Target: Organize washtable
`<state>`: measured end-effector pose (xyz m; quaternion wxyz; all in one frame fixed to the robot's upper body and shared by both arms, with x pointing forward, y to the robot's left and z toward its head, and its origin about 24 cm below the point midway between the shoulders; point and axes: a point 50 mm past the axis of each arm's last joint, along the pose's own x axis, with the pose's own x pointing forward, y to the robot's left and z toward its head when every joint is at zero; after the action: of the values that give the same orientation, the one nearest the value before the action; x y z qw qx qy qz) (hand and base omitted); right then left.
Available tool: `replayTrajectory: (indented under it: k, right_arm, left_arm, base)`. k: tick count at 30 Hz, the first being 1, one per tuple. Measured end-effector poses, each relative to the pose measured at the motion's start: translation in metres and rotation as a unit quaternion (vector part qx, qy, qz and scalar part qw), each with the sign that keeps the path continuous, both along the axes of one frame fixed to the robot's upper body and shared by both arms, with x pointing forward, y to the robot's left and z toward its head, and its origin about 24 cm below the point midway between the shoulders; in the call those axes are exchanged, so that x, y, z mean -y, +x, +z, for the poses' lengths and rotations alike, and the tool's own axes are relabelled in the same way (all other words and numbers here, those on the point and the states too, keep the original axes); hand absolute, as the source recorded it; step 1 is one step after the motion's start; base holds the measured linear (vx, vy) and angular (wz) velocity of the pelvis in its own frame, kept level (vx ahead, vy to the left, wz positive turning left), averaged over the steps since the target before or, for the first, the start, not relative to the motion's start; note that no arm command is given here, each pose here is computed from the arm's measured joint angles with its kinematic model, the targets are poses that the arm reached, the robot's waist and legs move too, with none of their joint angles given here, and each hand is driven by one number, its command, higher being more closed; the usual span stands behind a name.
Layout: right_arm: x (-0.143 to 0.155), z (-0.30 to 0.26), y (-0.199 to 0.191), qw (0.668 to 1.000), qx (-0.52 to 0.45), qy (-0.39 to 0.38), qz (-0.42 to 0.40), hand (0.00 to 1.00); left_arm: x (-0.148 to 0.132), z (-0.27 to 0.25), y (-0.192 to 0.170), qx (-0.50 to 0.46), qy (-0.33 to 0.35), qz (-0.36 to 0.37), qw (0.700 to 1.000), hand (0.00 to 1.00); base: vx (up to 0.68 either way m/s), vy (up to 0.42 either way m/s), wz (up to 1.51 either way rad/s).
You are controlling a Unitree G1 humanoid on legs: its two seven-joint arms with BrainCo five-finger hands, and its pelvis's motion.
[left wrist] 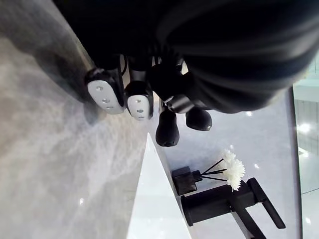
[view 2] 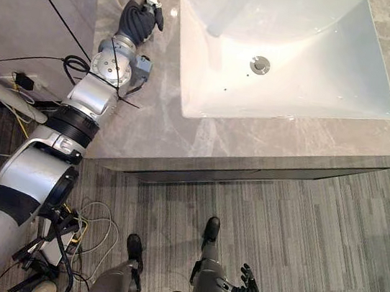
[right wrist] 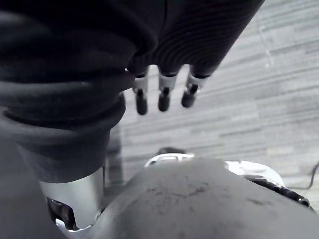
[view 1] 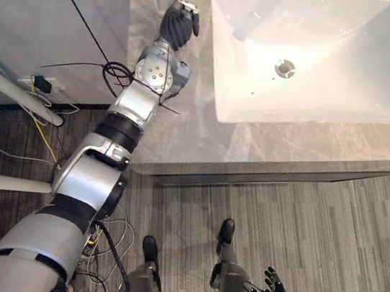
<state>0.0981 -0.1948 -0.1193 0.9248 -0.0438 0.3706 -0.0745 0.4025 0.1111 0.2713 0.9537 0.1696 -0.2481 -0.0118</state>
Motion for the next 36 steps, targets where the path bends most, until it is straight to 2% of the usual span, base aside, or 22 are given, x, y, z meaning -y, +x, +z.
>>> replayTrajectory:
  k: [2, 6, 9, 11, 16, 19, 21, 22, 26, 27, 29, 30, 31, 32, 33, 34, 36]
  right_arm:
    - [0.0, -0.001, -0.001, 1.0, -0.002, 0.001, 0.0, 0.0]
    - [0.0, -0.004, -0.004, 1.0, -0.012, 0.0, -0.005, 0.0]
    - [0.003, -0.009, -0.003, 1.0, -0.025, -0.002, -0.008, 0.0]
    - [0.01, -0.015, -0.01, 0.999, -0.051, -0.009, -0.013, 0.0]
    - [0.017, -0.025, -0.02, 0.995, -0.096, -0.013, -0.018, 0.0]
    - [0.017, -0.03, -0.025, 0.993, -0.117, -0.009, -0.017, 0.0]
    - [0.017, -0.034, -0.033, 0.991, -0.136, -0.007, -0.018, 0.0]
    - [0.017, -0.034, -0.034, 0.99, -0.139, -0.006, -0.019, 0.0]
    - [0.015, -0.038, -0.04, 0.987, -0.162, -0.002, -0.016, 0.0]
    - [0.015, -0.039, -0.042, 0.986, -0.167, 0.001, -0.012, 0.0]
    - [0.015, -0.039, -0.042, 0.985, -0.17, 0.004, -0.01, 0.0]
    - [0.014, -0.039, -0.041, 0.986, -0.169, 0.004, -0.007, 0.0]
    - [0.014, -0.039, -0.038, 0.986, -0.167, 0.003, -0.005, 0.0]
    - [0.014, -0.039, -0.039, 0.985, -0.17, 0.002, -0.003, 0.0]
    - [0.013, -0.04, -0.039, 0.985, -0.174, 0.0, 0.001, 0.0]
    - [0.013, -0.04, -0.038, 0.985, -0.173, -0.001, 0.002, 0.0]
    - [0.013, -0.04, -0.037, 0.985, -0.173, -0.003, 0.003, 0.0]
  left_arm:
    - [0.012, -0.01, -0.014, 0.017, -0.002, -0.038, 0.999, 1.0]
    - [0.014, -0.046, -0.038, 0.01, -0.021, -0.081, 0.996, 1.0]
    - [-0.003, -0.093, -0.062, -0.032, -0.032, -0.088, 0.995, 1.0]
    - [-0.017, -0.136, -0.097, -0.079, -0.067, -0.103, 0.989, 1.0]
    - [-0.049, -0.193, -0.142, -0.159, -0.132, -0.056, 0.977, 1.0]
    - [-0.08, -0.234, -0.178, -0.236, -0.17, 0.023, 0.957, 1.0]
    - [-0.098, -0.265, -0.211, -0.302, -0.196, 0.077, 0.93, 1.0]
    - [-0.101, -0.272, -0.217, -0.315, -0.204, 0.088, 0.923, 1.0]
    - [-0.115, -0.326, -0.262, -0.424, -0.236, 0.155, 0.861, 1.0]
    - [-0.114, -0.351, -0.28, -0.475, -0.25, 0.176, 0.825, 1.0]
    - [-0.11, -0.375, -0.298, -0.524, -0.264, 0.198, 0.785, 1.0]
    - [-0.105, -0.396, -0.318, -0.576, -0.259, 0.217, 0.745, 1.0]
    - [-0.102, -0.403, -0.325, -0.595, -0.254, 0.22, 0.73, 1.0]
    - [-0.099, -0.413, -0.337, -0.622, -0.25, 0.228, 0.706, 0.0]
    - [-0.102, -0.421, -0.35, -0.639, -0.251, 0.261, 0.678, 0.0]
    - [-0.103, -0.422, -0.352, -0.643, -0.25, 0.265, 0.674, 0.0]
    - [-0.103, -0.431, -0.36, -0.665, -0.241, 0.292, 0.644, 0.0]
  base:
    - [0.0, 0.0, 0.14]
    - [-0.01, 0.007, 0.09]
    - [-0.01, 0.001, 0.02]
    - [0.07, -0.012, 0.01]
    - [0.07, 0.007, 0.21]
    - [0.04, -0.001, 0.23]
    - [0.02, -0.005, 0.1]
    - [0.01, -0.006, 0.25]
    - [-0.05, -0.008, 0.23]
    - [-0.04, -0.013, 0.18]
    - [-0.06, -0.017, 0.18]
    - [-0.07, -0.018, 0.19]
    - [-0.08, -0.019, 0.17]
    - [-0.05, -0.013, 0.12]
    - [-0.05, -0.014, 0.11]
    - [-0.03, -0.018, 0.24]
    - [-0.03, -0.014, 0.5]
